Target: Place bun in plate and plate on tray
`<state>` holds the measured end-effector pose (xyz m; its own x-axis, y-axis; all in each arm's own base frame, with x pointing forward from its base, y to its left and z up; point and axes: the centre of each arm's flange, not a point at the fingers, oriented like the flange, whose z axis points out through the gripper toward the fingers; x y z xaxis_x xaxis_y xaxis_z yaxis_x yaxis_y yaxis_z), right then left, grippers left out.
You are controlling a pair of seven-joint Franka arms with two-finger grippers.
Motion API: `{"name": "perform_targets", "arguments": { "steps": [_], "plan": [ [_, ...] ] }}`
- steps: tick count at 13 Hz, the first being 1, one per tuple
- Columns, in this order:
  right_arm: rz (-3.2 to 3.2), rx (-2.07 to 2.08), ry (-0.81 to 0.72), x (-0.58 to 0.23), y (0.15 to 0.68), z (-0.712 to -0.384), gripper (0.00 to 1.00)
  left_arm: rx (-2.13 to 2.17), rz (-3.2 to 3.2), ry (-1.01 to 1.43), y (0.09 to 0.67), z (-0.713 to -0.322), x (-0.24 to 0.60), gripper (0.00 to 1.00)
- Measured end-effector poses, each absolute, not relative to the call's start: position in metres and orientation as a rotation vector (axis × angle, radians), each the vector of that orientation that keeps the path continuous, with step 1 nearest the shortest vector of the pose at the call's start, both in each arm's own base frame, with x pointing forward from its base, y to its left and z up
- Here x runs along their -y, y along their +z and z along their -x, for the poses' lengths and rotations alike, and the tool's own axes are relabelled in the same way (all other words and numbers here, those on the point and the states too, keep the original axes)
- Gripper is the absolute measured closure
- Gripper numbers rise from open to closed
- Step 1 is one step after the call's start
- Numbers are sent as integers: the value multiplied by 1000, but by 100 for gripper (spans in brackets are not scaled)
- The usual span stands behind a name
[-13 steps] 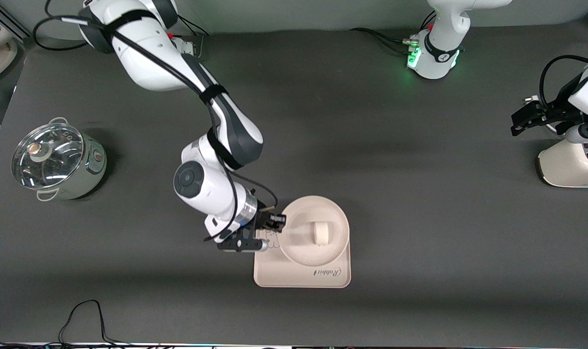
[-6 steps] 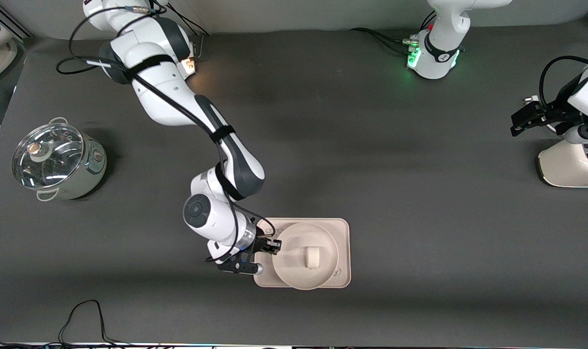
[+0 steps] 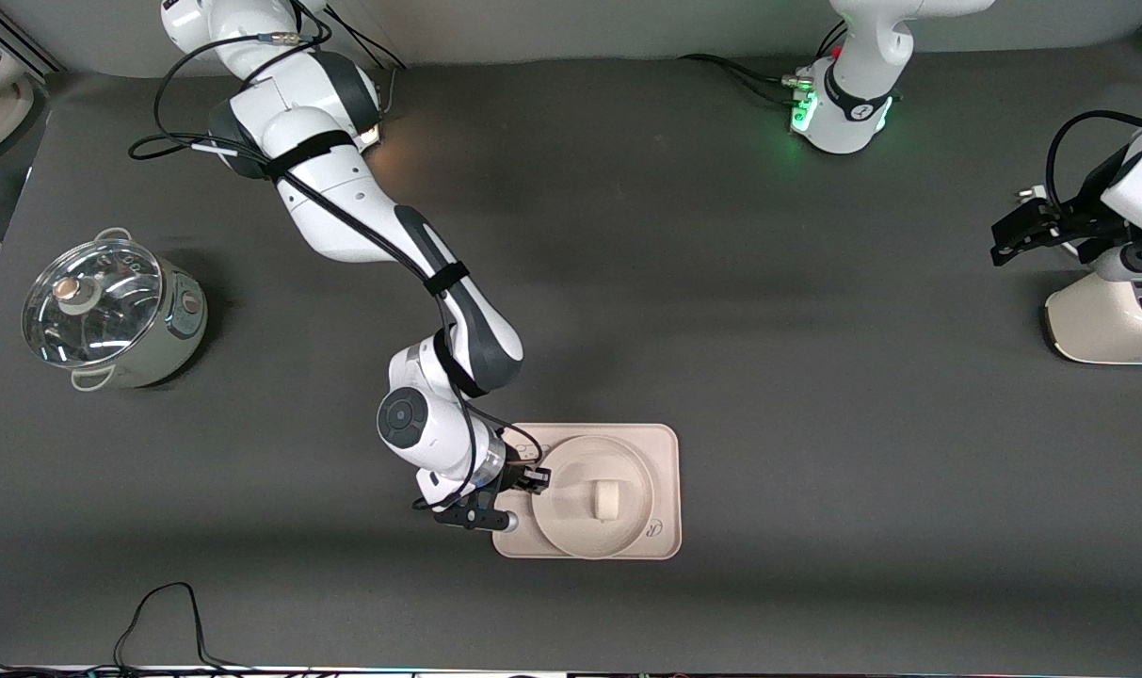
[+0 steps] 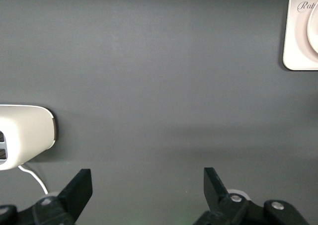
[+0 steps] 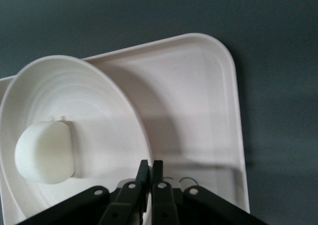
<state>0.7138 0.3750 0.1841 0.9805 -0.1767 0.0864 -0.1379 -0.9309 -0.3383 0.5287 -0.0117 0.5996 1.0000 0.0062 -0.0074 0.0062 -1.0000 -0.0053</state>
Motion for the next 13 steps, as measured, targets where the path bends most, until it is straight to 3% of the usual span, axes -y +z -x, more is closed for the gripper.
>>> {"name": "perform_targets", "arguments": {
  "steps": [4, 8, 13],
  "plan": [
    [2773, -223, -169, -378, 205, -719, 44, 10, 3137, 11, 600, -529, 12, 0],
    [2785, -161, -37, -376, 315, -714, 1, 10, 3138, 10, 600, -529, 12, 0],
    [2857, -181, 15, -293, 463, -688, 0, 10, 3138, 8, 600, -529, 12, 0]
  ]
}}
